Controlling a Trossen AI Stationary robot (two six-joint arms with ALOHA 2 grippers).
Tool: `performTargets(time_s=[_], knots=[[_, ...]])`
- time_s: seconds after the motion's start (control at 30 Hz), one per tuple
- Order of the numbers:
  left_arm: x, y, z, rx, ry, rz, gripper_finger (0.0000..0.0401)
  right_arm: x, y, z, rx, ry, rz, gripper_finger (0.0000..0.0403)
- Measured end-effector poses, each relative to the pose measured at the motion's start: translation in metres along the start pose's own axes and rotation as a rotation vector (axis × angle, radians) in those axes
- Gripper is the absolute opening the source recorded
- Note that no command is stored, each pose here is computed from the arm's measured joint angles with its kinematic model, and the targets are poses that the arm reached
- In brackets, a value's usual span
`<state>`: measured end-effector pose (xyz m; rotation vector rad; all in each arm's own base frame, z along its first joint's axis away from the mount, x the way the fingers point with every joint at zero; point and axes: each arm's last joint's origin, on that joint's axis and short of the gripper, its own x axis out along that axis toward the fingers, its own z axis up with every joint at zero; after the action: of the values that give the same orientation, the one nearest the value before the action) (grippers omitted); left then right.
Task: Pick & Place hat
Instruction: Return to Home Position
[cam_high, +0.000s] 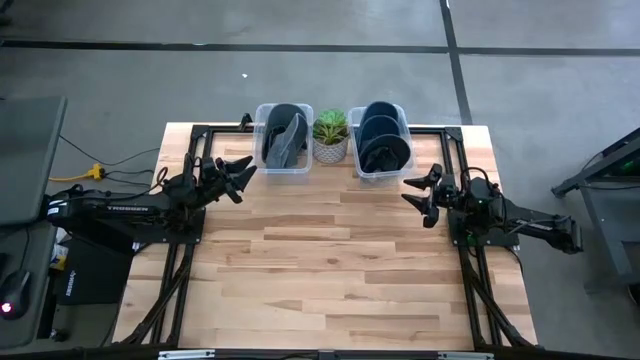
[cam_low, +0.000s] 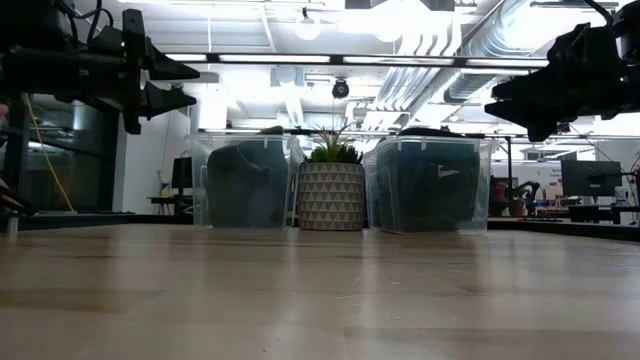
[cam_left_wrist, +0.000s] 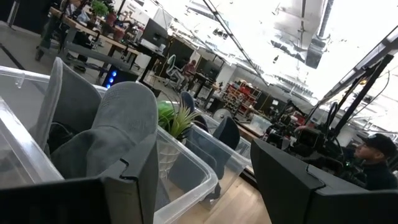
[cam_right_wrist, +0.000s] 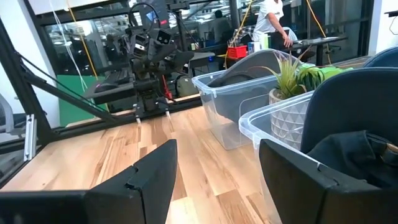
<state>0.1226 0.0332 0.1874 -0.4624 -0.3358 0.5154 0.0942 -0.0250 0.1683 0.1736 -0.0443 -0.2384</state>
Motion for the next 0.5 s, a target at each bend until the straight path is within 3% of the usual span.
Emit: performTargets(time_s=[0.5], knots=[[-0.001, 0.006, -0.012, 0.057, 0.122, 0.059, 0.0200, 0.000, 0.000, 0.000, -0.003, 0.000, 0.002, 0.0222]])
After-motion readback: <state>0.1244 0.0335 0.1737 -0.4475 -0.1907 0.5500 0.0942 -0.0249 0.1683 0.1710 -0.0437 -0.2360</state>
